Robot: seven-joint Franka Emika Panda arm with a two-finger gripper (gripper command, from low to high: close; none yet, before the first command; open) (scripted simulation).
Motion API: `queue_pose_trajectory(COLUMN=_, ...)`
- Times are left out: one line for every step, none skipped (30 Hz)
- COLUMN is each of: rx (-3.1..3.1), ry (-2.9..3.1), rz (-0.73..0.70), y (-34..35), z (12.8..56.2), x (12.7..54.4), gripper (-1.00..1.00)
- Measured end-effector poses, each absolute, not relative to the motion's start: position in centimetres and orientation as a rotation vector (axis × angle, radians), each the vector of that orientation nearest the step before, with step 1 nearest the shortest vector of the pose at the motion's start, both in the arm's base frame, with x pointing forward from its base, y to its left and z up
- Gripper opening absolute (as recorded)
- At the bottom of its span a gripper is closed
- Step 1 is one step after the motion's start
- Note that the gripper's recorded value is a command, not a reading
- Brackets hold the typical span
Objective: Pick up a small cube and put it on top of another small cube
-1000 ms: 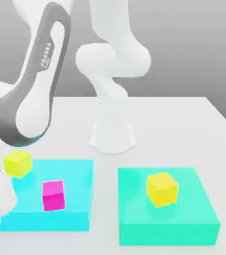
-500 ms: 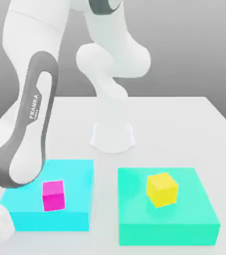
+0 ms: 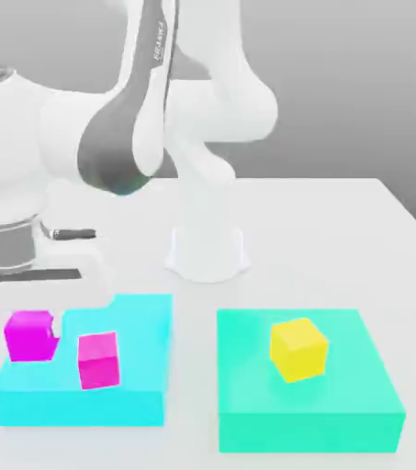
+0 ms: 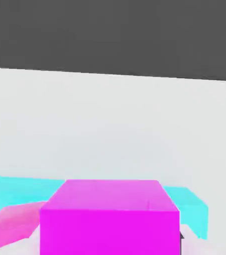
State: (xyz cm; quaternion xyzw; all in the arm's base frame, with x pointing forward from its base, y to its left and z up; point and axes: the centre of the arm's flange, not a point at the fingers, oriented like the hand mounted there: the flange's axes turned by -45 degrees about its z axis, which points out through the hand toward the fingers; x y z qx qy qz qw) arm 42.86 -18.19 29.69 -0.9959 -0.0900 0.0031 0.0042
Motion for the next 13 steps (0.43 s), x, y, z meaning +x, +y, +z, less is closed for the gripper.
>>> queue_pose_trajectory(rx=-3.115, ry=-0.344, rz=0.008, y=-17.4, z=30.1, x=42.3, gripper=-1.00)
queue_pose_trajectory(rx=-3.108, ry=-0.405, rz=0.007, y=-16.7, z=30.5, x=41.7, gripper=-1.00)
queue_pose_trajectory(rx=-3.101, ry=-0.465, rz=0.004, y=-16.0, z=30.9, x=41.1, gripper=-1.00)
queue_pose_trajectory(rx=-3.092, ry=-0.528, rz=0.002, y=-15.2, z=31.2, x=40.5, gripper=-1.00)
queue_pose_trajectory(rx=-3.085, ry=-0.561, rz=0.000, y=-14.8, z=30.8, x=40.3, gripper=-1.00)
queue_pose_trajectory(rx=-3.081, ry=-0.579, rz=-0.001, y=-14.6, z=29.9, x=40.2, gripper=-1.00)
queue_pose_trajectory(rx=-3.078, ry=-0.587, rz=-0.002, y=-14.5, z=28.9, x=40.2, gripper=-1.00)
queue_pose_trajectory(rx=-3.078, ry=-0.592, rz=-0.002, y=-14.4, z=27.8, x=40.2, gripper=-1.00)
queue_pose_trajectory(rx=-3.078, ry=-0.595, rz=-0.002, y=-14.4, z=26.6, x=40.2, gripper=-1.00)
queue_pose_trajectory(rx=-3.081, ry=-0.594, rz=0.000, y=-14.4, z=25.6, x=40.1, gripper=1.00)
queue_pose_trajectory(rx=-3.081, ry=-0.595, rz=0.000, y=-14.4, z=25.6, x=40.1, gripper=1.00)
queue_pose_trajectory(rx=-3.081, ry=-0.594, rz=0.000, y=-14.4, z=25.6, x=40.1, gripper=1.00)
queue_pose_trajectory(rx=-3.081, ry=-0.594, rz=0.000, y=-14.4, z=25.6, x=40.1, gripper=1.00)
